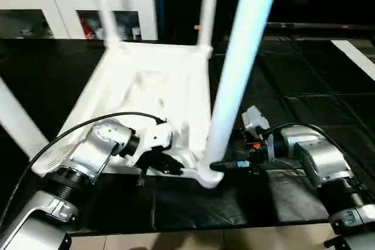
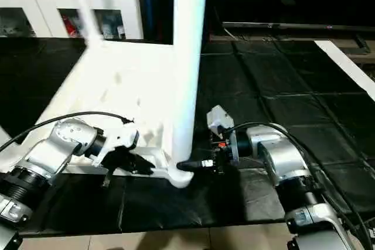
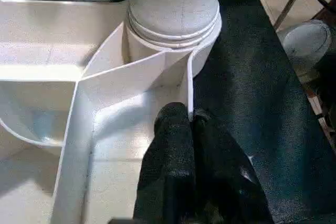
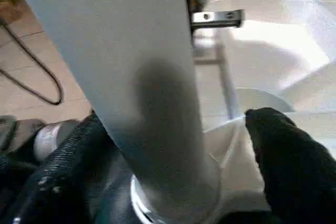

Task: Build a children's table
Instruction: Rotate leg to tighten

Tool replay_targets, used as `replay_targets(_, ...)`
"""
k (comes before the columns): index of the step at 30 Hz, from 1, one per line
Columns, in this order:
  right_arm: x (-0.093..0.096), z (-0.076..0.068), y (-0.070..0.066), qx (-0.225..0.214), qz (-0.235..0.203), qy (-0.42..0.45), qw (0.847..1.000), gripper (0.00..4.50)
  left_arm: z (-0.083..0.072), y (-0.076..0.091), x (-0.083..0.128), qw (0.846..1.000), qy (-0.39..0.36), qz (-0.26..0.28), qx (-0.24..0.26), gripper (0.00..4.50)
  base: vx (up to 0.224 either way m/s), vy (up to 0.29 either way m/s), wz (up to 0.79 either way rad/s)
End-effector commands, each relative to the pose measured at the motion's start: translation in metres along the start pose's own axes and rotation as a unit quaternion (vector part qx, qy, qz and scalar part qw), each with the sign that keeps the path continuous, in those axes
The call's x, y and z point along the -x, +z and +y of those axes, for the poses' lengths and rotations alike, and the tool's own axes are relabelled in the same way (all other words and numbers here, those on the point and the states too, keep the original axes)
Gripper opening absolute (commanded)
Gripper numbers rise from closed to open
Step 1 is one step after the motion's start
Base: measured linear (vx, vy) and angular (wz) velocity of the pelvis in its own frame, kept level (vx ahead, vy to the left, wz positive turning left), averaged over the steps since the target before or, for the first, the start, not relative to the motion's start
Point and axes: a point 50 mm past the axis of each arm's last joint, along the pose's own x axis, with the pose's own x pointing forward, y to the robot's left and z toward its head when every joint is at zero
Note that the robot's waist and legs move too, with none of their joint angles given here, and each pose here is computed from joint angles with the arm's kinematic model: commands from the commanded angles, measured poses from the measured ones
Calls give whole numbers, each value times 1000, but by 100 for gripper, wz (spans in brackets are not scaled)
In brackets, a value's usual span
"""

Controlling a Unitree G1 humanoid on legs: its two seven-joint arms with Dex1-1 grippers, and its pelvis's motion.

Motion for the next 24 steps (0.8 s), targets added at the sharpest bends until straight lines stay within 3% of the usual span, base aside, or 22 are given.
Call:
replay_targets(1, -1, -1, 2, -3, 1, 13, 1000, 366, -2, 8, -8, 999, -39, 1, -25, 0, 0, 0, 0)
replay_targets(13, -7, 2, -2, -24, 5, 57, 998, 278, -2, 7, -10, 999, -39, 5, -31, 0, 0, 0, 0)
replay_targets(14, -7, 2, -2, -26, 5, 61, 998, 252, -2, 7, -10, 999, -37, 6, -30, 0, 0, 0, 0)
replay_targets(24, -15, 9, -9, -47, -18, 60, 997, 219, 8, 3, -14, 1000, 21, 5, 3, 0, 0, 0, 0)
